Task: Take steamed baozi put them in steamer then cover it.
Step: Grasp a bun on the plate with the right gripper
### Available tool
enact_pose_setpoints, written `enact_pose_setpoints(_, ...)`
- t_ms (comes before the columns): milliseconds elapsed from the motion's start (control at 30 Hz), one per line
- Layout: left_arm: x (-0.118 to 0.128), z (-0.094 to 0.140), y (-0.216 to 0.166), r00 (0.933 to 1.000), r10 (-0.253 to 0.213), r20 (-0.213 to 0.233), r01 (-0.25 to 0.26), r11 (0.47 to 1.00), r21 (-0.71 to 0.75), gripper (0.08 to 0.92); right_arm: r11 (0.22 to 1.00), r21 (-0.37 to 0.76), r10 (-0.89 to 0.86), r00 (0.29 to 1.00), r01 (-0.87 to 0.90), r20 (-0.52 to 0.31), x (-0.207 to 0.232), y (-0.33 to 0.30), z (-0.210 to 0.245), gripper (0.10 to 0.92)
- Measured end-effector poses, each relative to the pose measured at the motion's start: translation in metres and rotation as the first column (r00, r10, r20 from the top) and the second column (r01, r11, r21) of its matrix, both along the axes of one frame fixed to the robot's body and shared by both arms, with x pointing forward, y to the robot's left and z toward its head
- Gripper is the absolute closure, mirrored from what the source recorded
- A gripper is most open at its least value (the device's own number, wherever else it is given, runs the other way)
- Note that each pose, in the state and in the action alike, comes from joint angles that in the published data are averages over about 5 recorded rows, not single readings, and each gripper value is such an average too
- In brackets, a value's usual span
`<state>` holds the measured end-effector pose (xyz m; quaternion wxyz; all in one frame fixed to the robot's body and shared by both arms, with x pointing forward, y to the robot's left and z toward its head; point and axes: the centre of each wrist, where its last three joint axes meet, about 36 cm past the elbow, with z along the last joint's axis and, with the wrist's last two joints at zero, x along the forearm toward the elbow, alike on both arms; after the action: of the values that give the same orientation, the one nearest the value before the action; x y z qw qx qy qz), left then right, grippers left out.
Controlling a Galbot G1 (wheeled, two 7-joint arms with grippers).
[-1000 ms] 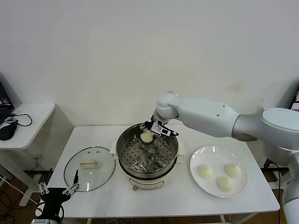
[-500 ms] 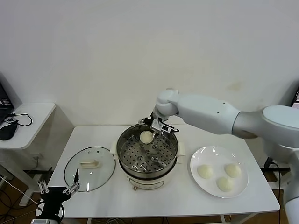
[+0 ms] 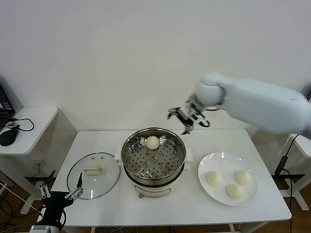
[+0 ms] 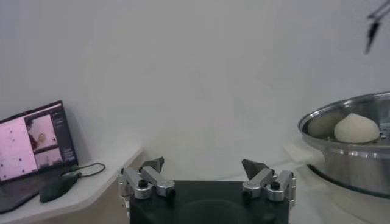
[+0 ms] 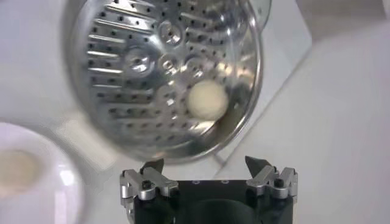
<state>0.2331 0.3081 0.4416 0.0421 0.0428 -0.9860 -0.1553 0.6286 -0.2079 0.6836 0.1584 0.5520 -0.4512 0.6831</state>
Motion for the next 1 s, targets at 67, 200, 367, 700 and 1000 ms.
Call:
enact_pose_setpoints(67, 0.001, 0.000, 0.000, 1.0000, -0.006, 0.000, 0.006, 1.000, 0.001, 0.177, 0.998, 0.004, -0.067, 0.998, 0.067, -0.019, -0.011, -0.025, -0.004, 0.199)
enact_pose_setpoints(200, 0.004, 0.000, 0.000, 0.9999, -0.015, -0.002, 0.015, 1.000, 0.001, 0.177, 0.983, 0.004, -0.182, 0.982, 0.183, -0.058, -0.034, -0.068, -0.019, 0.200)
enact_pose_setpoints(367, 0.006, 0.000, 0.001, 0.9998, -0.017, -0.006, 0.017, 1.000, 0.002, 0.177, 0.955, 0.001, -0.294, 0.949, 0.296, -0.109, -0.060, -0.108, -0.047, 0.199)
enact_pose_setpoints(700, 0.007, -0.004, 0.007, 0.9999, -0.006, -0.016, 0.006, 1.000, 0.008, 0.177, 0.914, -0.017, -0.401, 0.896, 0.405, -0.193, -0.088, -0.142, -0.108, 0.199)
enact_pose_setpoints(1000, 0.007, -0.005, 0.011, 0.9998, 0.012, -0.017, -0.011, 1.000, 0.010, 0.177, 0.898, -0.056, -0.436, 0.871, 0.436, -0.226, -0.089, -0.149, -0.159, 0.199)
